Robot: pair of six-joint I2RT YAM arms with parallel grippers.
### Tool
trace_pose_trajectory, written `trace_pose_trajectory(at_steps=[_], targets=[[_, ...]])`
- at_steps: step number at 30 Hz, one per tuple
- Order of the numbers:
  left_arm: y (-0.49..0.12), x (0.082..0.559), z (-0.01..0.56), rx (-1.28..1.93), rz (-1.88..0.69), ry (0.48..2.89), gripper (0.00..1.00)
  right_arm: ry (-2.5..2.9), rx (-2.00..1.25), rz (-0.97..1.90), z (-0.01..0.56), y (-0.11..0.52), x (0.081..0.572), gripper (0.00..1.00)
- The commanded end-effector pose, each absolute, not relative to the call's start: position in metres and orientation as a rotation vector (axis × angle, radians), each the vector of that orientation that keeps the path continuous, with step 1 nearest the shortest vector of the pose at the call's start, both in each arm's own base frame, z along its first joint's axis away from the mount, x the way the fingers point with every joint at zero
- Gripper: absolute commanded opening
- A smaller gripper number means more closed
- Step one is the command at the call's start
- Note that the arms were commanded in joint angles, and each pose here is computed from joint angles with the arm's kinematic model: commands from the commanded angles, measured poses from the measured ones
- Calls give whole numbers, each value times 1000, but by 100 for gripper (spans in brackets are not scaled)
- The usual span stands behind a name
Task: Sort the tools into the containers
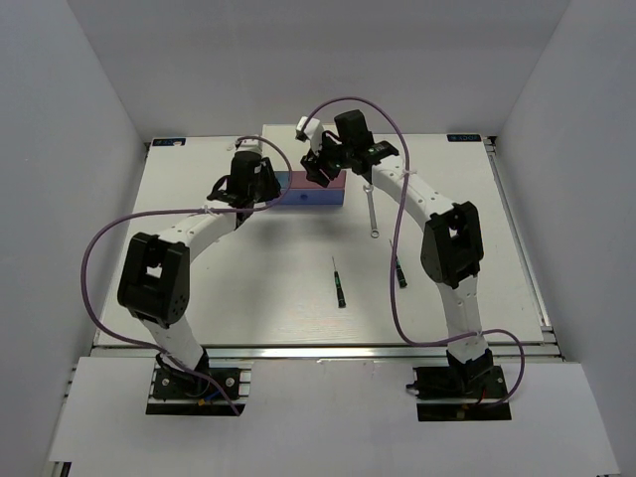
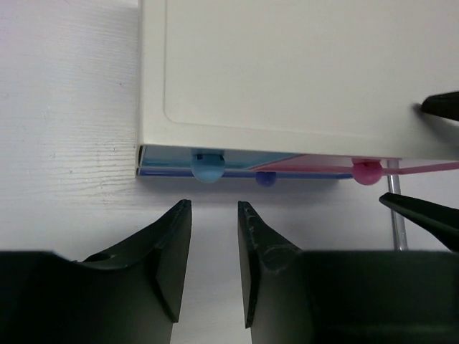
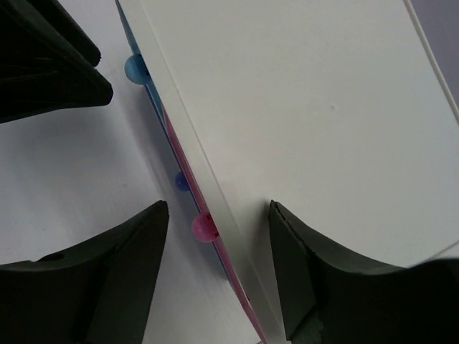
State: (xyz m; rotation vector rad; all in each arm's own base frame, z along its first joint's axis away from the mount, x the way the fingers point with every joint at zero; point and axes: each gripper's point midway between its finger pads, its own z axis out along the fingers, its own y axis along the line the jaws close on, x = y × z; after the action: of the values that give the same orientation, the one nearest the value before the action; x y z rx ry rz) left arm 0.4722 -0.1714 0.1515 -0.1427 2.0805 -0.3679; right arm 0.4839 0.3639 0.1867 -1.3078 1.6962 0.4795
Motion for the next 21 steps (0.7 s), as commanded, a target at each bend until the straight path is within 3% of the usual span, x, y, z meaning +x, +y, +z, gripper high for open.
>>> trace_pose_trajectory(at_steps=[1, 6, 21], targets=[[-168, 484, 166, -141, -320, 2062, 42, 1634, -1259, 436, 210, 367, 499, 62], [-164, 492, 167, -150, -281, 2044, 39, 1650, -1265, 456, 204, 367, 496, 50], [-175, 517, 159, -121, -285, 2035, 46, 1685, -1283, 502, 190, 368, 488, 45]])
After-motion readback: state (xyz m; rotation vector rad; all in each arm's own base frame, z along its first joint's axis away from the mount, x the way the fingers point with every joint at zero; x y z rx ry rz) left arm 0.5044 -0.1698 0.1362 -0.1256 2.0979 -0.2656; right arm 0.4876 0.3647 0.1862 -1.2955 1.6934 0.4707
